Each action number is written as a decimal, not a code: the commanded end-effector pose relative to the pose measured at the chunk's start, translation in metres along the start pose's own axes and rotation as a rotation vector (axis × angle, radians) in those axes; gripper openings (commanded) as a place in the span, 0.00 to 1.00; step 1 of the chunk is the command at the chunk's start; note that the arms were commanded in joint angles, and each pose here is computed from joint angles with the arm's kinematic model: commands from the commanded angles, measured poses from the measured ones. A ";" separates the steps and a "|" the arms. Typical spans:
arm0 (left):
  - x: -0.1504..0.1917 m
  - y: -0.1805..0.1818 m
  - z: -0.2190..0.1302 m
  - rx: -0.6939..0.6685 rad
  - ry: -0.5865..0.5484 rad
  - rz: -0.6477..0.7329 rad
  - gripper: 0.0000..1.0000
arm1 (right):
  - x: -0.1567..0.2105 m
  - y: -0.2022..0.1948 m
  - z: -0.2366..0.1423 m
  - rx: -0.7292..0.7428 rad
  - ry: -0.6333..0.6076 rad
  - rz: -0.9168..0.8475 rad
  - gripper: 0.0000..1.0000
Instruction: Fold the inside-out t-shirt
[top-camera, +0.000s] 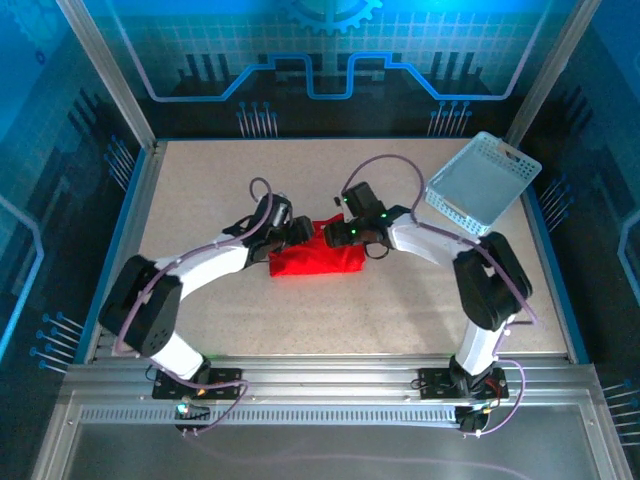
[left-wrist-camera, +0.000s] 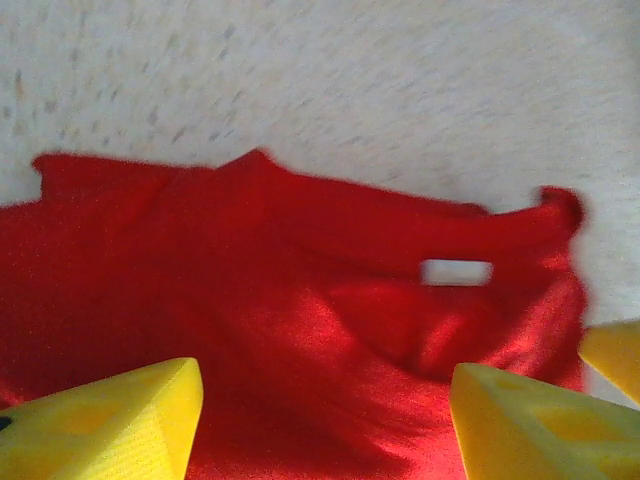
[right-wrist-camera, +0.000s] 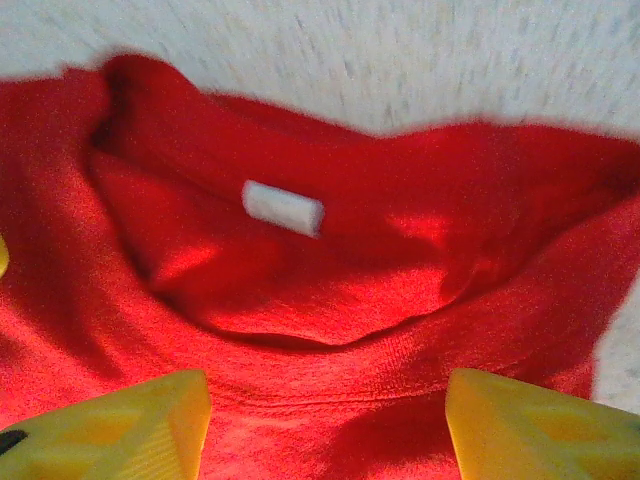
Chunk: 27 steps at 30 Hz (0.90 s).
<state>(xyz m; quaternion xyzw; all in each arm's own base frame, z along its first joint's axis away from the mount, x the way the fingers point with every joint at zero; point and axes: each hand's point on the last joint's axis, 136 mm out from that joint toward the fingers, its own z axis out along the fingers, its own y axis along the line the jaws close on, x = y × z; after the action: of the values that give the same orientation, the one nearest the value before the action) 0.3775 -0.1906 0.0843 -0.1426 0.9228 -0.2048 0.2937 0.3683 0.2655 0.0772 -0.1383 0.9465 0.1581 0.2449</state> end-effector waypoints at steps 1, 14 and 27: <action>0.015 0.037 0.024 -0.047 0.061 -0.105 0.66 | 0.010 -0.010 0.023 0.013 0.051 0.073 0.65; -0.020 0.016 -0.034 -0.109 -0.032 0.064 0.85 | -0.009 -0.008 -0.043 -0.010 -0.045 0.029 0.71; 0.052 -0.015 -0.005 -0.416 0.075 0.177 0.92 | 0.045 -0.078 -0.124 0.309 -0.131 0.168 0.80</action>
<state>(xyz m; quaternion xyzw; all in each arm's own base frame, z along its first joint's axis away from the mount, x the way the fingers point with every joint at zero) 0.3439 -0.2441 0.0986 -0.0856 0.9539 -0.0709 0.2787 0.3169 0.1719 0.1352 -0.0535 0.9478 0.0805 0.3037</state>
